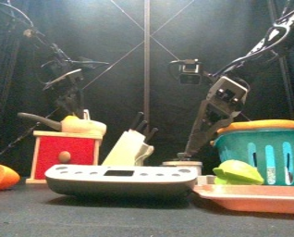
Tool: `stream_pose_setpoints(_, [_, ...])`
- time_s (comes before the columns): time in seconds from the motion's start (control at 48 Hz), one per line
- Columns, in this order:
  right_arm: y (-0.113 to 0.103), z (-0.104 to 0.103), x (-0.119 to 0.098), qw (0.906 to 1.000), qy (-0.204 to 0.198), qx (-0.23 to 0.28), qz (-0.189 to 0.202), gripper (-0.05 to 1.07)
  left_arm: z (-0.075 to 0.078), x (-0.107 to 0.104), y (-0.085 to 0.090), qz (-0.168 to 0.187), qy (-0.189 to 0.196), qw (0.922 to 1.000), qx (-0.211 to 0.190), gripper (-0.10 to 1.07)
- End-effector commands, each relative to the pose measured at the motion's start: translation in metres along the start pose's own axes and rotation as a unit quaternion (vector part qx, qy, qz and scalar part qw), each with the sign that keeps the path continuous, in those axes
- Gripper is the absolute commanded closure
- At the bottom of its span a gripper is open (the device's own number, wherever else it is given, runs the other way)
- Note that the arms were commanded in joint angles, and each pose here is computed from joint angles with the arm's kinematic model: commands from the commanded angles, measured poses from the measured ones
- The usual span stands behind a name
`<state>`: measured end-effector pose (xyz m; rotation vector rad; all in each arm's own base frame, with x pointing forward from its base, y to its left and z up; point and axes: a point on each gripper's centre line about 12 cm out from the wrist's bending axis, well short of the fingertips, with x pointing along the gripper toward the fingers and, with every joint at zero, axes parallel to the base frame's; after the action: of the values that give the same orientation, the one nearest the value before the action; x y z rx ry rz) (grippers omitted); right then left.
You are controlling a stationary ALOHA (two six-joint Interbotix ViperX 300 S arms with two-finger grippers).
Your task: Place sushi piece in pan
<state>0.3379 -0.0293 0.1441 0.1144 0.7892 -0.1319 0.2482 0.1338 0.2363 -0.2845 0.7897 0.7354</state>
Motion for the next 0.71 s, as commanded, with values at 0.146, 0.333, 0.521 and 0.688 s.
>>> stream_pose_setpoints(0.146, [-0.0003,0.0128,-0.0037,0.9998,-0.019,0.0,0.001,0.0,0.0046,0.0012,-0.001,-0.008,-0.011,0.9999,-0.003,0.25])
stream_pose_setpoints(0.333, [0.0001,0.0121,-0.0037,0.9998,-0.018,0.0,0.001,0.0,0.0049,0.0026,0.0003,-0.005,-0.01,0.9999,-0.005,0.19])
stream_pose_setpoints(0.521, [-0.0004,0.0121,-0.0037,0.9998,-0.018,0.0,0.001,0.0,0.008,0.0011,0.0,-0.006,-0.014,0.9999,-0.007,0.19])
stream_pose_setpoints(0.688, [-0.0004,0.0121,-0.0037,0.9998,-0.018,0.0,0.001,0.0,0.0141,-0.0033,-0.0008,-0.01,-0.025,0.9996,-0.01,0.19])
